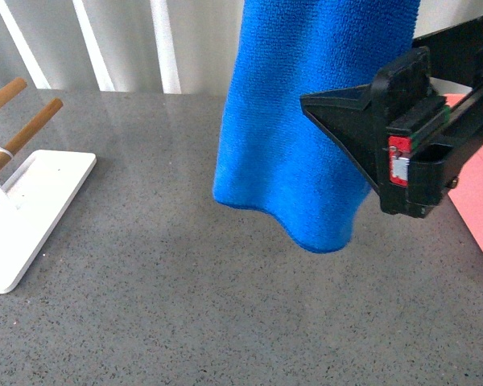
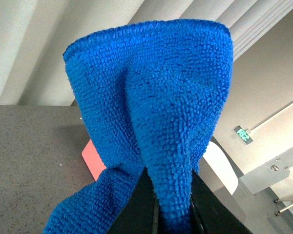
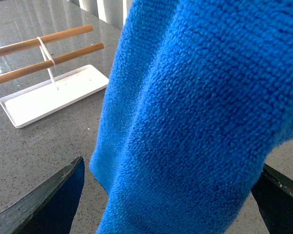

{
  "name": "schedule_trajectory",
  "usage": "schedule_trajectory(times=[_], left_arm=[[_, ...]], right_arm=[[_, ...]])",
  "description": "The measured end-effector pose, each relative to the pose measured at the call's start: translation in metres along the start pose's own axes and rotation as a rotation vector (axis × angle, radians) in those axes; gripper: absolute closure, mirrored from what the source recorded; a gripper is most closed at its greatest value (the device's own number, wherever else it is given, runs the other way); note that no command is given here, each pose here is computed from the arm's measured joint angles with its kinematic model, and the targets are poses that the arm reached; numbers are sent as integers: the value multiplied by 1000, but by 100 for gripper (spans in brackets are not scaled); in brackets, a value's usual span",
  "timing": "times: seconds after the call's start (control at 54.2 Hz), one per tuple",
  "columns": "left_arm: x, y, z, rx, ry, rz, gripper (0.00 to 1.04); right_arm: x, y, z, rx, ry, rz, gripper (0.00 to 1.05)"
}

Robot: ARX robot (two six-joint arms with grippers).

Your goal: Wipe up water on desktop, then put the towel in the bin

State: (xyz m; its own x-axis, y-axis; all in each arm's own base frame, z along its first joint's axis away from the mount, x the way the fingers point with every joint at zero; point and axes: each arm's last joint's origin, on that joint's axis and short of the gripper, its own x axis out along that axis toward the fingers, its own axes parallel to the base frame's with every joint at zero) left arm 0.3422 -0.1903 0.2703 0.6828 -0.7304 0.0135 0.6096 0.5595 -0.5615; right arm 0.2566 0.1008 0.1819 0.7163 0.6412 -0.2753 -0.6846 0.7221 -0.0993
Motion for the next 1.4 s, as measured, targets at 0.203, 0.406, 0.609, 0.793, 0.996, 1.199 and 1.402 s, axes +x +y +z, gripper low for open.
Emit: schedule_trajectory(times=[0.203,0.406,0.609,0.793,0.996,1.199,1.402], left_arm=[[1,-2,1,-2,-6,3,99],[1,-1,1,-17,-8,13,99],[0,1,2,-28,-4,22,99],[-2,6,3,-33,0,43,99],[-4,13,6,-33,9,56,99],[-6,22,6,-21,26,83,81],[-15,58,9,-4,59,195,49]], right_arm=[[10,-5,-3,-12,7,-12,7],[13,-10,-2,-11,-23,-18,38],[14,-12,-3,-7,-22,-21,77],[14,-12,-3,-8,-22,-21,101],[14,-12,-2,-9,-27,-18,101],[11,-14,-1,-9,-35,-26,101],[8,-17,2,-5,-40,-38,101]])
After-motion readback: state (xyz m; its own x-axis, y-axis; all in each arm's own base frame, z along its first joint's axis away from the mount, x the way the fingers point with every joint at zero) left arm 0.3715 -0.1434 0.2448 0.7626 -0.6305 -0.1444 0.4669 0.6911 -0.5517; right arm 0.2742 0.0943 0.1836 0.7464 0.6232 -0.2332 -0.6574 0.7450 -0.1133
